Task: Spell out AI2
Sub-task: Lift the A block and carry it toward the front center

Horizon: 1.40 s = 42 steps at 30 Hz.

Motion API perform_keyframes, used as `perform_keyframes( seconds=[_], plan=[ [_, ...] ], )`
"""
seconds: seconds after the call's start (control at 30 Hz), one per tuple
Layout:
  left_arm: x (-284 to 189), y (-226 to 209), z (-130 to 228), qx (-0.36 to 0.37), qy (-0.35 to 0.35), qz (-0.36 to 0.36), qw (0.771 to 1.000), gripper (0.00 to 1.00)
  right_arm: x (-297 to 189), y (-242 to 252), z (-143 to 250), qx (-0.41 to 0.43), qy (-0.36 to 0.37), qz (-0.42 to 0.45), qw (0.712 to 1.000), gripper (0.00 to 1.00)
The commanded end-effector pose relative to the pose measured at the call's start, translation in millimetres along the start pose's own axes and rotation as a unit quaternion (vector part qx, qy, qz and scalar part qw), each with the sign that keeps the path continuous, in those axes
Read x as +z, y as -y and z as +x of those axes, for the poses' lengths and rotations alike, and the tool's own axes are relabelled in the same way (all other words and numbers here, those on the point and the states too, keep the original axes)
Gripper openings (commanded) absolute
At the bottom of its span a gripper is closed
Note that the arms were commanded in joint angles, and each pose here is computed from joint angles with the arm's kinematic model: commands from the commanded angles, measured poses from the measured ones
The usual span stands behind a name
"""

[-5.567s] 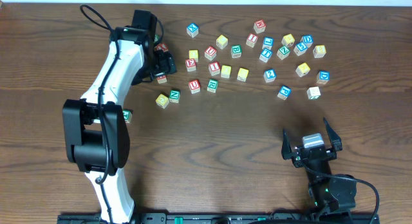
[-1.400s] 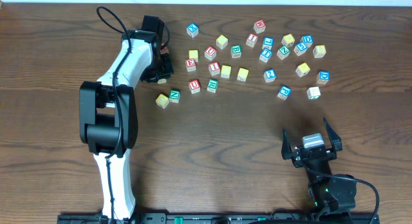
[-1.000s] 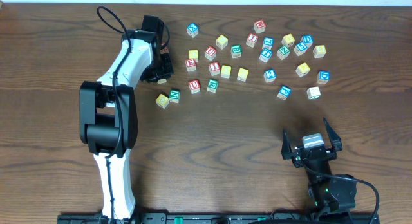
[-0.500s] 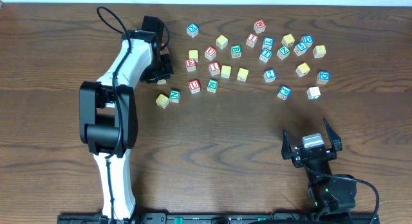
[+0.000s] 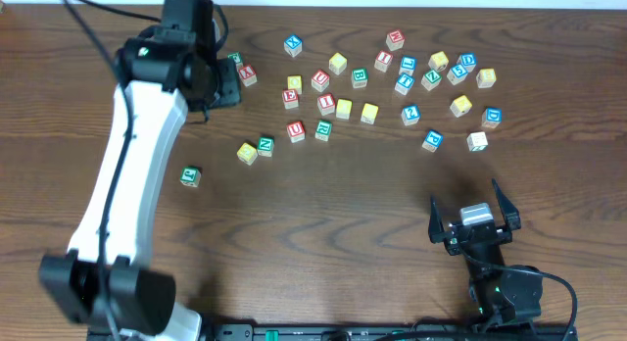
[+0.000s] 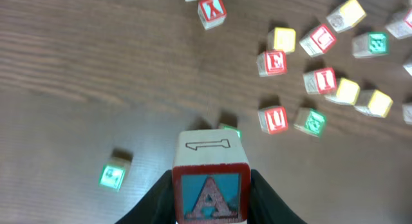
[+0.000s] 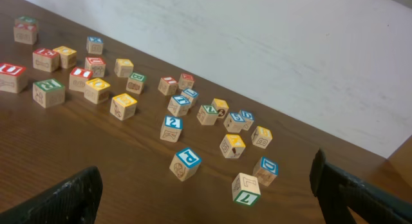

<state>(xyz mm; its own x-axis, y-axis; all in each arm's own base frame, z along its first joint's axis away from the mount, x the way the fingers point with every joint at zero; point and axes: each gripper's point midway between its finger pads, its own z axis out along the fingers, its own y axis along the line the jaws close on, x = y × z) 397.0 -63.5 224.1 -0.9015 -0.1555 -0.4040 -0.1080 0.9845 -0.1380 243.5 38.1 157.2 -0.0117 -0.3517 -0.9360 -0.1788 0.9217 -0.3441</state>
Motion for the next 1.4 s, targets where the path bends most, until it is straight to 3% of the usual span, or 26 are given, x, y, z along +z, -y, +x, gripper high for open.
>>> perform_keyframes(
  seconds=[0.0,0.23,0.5,0.57,0.97,1.37],
  plan=[
    [-39,12,17,0.037,0.014,0.01,0.999,0.08,0,0,0,0.005,0.001,0.0,1.0,0.99],
    [-32,24,71,0.063,0.006,-0.009,0.998,0.08,0,0,0,0.005,0.001,0.0,1.0,0.99],
    [47,27,165,0.037,-0.069,-0.024,0.997,0.08,0,0,0,0.005,0.001,0.0,1.0,0.99],
    [57,24,174,0.03,-0.083,-0.032,0.996,0.08,0,0,0,0.005,0.001,0.0,1.0,0.99],
    [118,33,181,0.001,-0.121,-0.049,0.991,0.08,0,0,0,0.005,0.001,0.0,1.0,0.99],
    [134,45,166,0.0,-0.094,-0.028,0.995,0.08,0,0,0,0.005,0.001,0.0,1.0,0.99]
  ],
)
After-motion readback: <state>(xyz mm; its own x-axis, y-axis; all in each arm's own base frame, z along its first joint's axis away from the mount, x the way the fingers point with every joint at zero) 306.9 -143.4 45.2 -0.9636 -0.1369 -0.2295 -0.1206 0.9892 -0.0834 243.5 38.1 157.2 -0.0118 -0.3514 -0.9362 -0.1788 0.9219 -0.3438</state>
